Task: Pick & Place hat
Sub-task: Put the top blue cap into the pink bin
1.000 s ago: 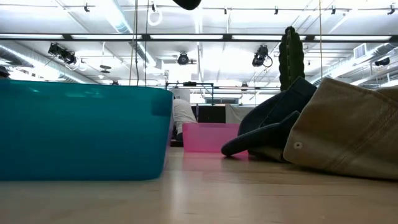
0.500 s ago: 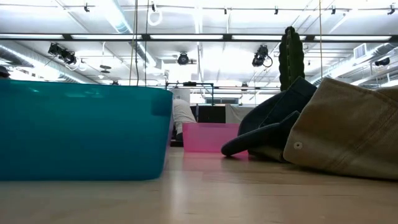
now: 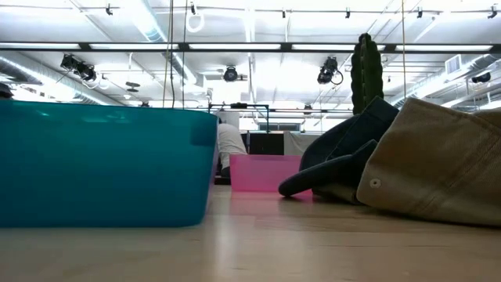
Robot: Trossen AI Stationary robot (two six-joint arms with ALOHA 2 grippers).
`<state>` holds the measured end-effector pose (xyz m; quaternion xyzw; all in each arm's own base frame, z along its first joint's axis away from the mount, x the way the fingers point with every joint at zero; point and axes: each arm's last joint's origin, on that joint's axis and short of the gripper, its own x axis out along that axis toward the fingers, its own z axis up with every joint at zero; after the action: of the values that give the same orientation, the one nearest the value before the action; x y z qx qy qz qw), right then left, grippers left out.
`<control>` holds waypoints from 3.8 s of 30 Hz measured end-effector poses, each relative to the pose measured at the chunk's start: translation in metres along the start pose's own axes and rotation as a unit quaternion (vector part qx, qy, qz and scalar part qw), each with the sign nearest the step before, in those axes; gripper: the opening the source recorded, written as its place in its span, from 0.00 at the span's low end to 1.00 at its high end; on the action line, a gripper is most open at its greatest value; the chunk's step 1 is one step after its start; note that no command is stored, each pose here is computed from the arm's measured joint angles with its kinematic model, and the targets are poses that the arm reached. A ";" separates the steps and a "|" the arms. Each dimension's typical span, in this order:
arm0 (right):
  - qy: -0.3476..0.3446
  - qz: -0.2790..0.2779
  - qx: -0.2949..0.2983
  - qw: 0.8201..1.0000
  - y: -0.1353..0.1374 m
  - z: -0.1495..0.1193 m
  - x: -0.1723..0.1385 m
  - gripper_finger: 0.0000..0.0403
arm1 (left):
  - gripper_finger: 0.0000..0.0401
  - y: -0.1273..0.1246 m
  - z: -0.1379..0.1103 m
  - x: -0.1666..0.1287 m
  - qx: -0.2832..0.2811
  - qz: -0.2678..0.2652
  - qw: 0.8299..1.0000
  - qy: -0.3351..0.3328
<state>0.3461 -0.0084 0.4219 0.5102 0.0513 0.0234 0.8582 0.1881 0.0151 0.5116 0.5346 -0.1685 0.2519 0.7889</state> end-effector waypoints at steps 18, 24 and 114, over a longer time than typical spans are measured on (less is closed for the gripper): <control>-0.089 0.142 -0.029 0.985 0.019 0.013 0.009 0.67 | 0.06 -0.002 0.000 0.000 -0.017 -0.009 1.000 0.002; -0.089 0.143 -0.029 0.985 0.019 0.013 0.009 0.49 | 0.06 -0.002 -0.001 0.000 -0.017 -0.010 1.000 0.002; -0.172 0.022 -0.063 0.983 0.077 0.017 -0.144 0.01 | 0.53 -0.023 -0.033 -0.001 -0.104 0.118 0.903 0.400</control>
<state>0.2060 0.0002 0.5065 0.4528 -0.1102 -0.0430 0.8837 0.2002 0.0383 0.4814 0.2801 0.0745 0.5166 0.8057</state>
